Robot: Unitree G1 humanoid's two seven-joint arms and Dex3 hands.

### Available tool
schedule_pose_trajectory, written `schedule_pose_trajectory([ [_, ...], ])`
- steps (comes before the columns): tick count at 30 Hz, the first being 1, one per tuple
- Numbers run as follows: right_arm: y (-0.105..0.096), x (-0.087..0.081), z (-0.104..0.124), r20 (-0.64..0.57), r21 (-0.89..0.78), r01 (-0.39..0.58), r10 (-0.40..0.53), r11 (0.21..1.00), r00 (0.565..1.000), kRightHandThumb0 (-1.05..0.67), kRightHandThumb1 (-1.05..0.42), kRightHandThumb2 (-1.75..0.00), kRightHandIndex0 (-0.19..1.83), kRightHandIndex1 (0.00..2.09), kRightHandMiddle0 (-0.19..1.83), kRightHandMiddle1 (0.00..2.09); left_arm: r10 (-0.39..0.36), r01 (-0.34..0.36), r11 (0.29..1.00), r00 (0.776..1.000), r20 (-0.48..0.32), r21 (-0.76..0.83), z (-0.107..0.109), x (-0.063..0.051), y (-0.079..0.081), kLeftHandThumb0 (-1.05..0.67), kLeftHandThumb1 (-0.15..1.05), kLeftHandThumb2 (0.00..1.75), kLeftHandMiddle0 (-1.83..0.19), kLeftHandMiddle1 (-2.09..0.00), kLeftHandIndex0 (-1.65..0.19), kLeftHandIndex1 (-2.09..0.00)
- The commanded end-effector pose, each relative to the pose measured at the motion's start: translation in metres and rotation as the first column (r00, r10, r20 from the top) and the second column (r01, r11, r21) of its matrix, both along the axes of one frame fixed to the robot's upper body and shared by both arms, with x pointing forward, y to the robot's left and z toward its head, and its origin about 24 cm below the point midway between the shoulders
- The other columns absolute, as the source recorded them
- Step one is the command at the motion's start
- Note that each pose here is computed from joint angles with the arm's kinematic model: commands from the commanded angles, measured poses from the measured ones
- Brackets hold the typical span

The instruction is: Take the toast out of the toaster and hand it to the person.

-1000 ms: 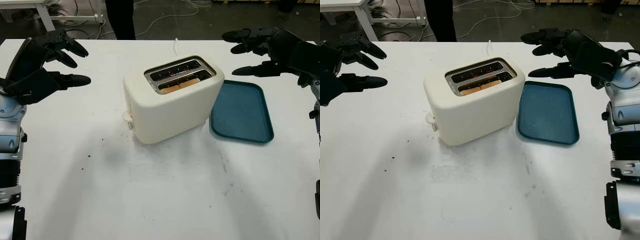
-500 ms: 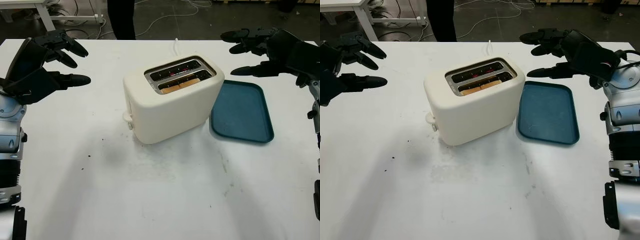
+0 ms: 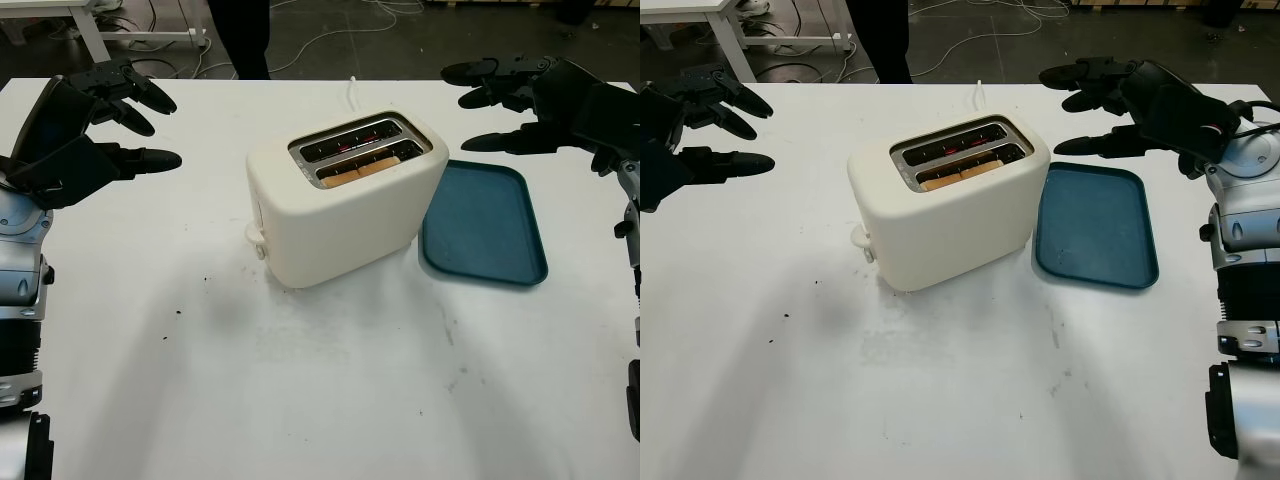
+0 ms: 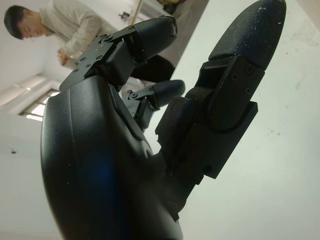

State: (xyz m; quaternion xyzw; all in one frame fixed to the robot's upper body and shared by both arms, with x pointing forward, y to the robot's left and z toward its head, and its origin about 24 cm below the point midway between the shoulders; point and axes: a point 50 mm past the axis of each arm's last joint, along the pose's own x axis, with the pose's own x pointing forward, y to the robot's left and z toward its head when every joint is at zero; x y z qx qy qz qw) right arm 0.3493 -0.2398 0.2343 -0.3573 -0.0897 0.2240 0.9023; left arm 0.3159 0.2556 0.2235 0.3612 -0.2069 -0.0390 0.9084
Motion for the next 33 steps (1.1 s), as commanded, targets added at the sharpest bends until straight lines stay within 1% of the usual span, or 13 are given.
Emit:
schedule_pose_trajectory([
  [1, 0.0022, 0.0003, 0.0042, 0.015, 0.003, 0.0, 0.0, 1.0, 1.0, -0.79, -0.81, 0.0, 0.0, 0.8, 0.36, 0.07, 0.0, 0.0, 1.0, 1.0, 0.013, -0.002, 0.0027, -0.0007, -0.0005, -1.05, 0.73, 0.0, -0.49, -1.25, -0.52, -1.09],
  [17, 0.0027, 0.0006, 0.0031, 0.018, 0.013, -0.015, 0.015, 1.0, 1.0, -0.77, -0.8, 0.0, 0.0, 0.82, 0.35, 0.09, 0.008, -0.009, 1.0, 1.0, 0.023, 0.019, 0.0031, -0.0009, -0.0011, -1.05, 0.76, 0.01, -0.5, -1.25, -0.51, -1.1],
  [25, 0.0025, 0.0004, 0.0031, 0.019, 0.013, -0.014, 0.014, 1.0, 1.0, -0.78, -0.8, 0.0, 0.0, 0.82, 0.35, 0.1, 0.001, -0.001, 1.0, 1.0, 0.019, 0.009, 0.0028, -0.0008, -0.0009, -1.05, 0.74, 0.0, -0.49, -1.26, -0.5, -1.11],
  [29, 0.0027, 0.0005, 0.0031, 0.006, 0.03, -0.018, 0.018, 0.999, 1.0, -0.76, -0.79, 0.0, 0.0, 0.81, 0.34, 0.1, 0.006, -0.007, 1.0, 1.0, 0.019, 0.009, 0.0029, -0.001, -0.001, -1.05, 0.75, 0.0, -0.49, -1.26, -0.51, -1.11],
  [33, 0.0027, 0.0003, 0.0035, 0.016, 0.014, -0.016, 0.016, 1.0, 1.0, -0.77, -0.79, 0.0, 0.0, 0.81, 0.34, 0.11, 0.001, -0.001, 1.0, 1.0, 0.008, -0.013, 0.0027, -0.0012, -0.0012, -1.05, 0.72, 0.0, -0.47, -1.26, -0.5, -1.11],
])
